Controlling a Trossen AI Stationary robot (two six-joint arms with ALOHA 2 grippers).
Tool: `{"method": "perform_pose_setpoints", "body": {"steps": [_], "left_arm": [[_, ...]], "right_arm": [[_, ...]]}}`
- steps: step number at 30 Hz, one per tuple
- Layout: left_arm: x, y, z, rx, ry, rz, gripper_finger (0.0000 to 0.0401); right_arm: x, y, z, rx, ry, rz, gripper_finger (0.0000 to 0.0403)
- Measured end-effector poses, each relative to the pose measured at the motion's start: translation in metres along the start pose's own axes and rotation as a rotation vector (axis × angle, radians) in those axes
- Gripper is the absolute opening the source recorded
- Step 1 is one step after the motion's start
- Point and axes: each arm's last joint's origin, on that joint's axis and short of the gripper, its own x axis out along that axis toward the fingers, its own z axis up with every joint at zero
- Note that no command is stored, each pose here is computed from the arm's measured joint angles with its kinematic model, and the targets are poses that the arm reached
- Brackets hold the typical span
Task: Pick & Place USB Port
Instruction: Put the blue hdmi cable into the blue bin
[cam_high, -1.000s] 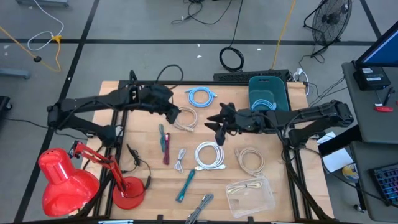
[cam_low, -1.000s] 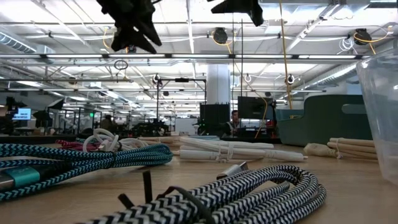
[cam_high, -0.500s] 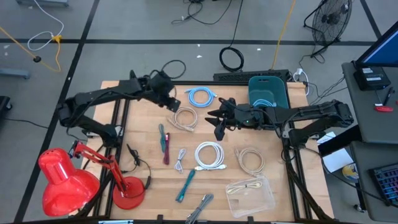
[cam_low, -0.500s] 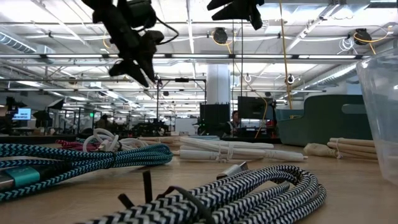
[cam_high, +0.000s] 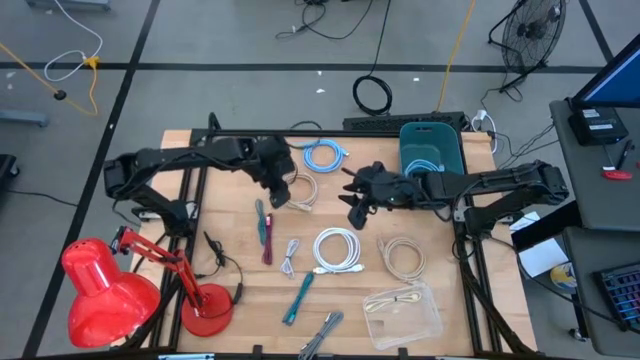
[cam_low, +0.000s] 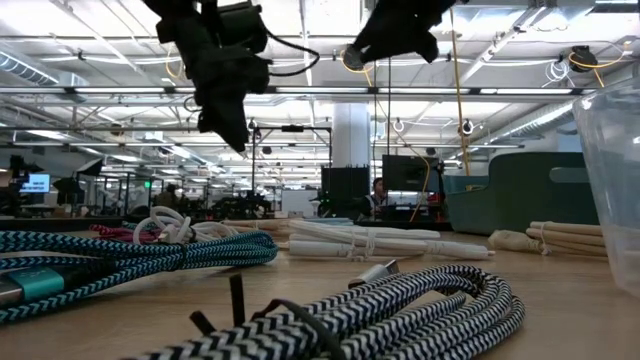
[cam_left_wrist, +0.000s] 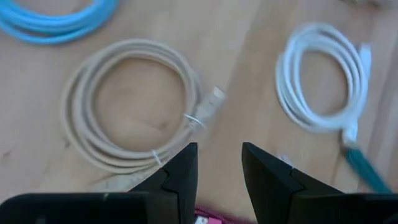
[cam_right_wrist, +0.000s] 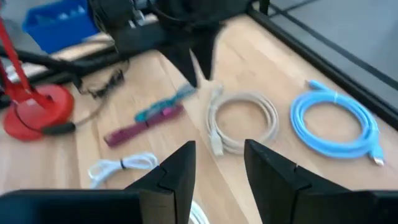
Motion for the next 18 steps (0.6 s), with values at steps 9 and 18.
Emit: {"method": "perform_pose_setpoints", "body": {"steps": [9,18], "left_arm": [[0.011,-0.03,-0.01,0.408,0.084,0.195,0.0127],[0.04,-0.021,-0.015,0.477,0.242,0.175,0.0127]], "right_arm": [[0.0,0.0,-0.001,0.01,0.01,-0.003,0.0128],[0.002,-0.001,-0.005,0.032,0.017,-0.003,0.0128]]}}
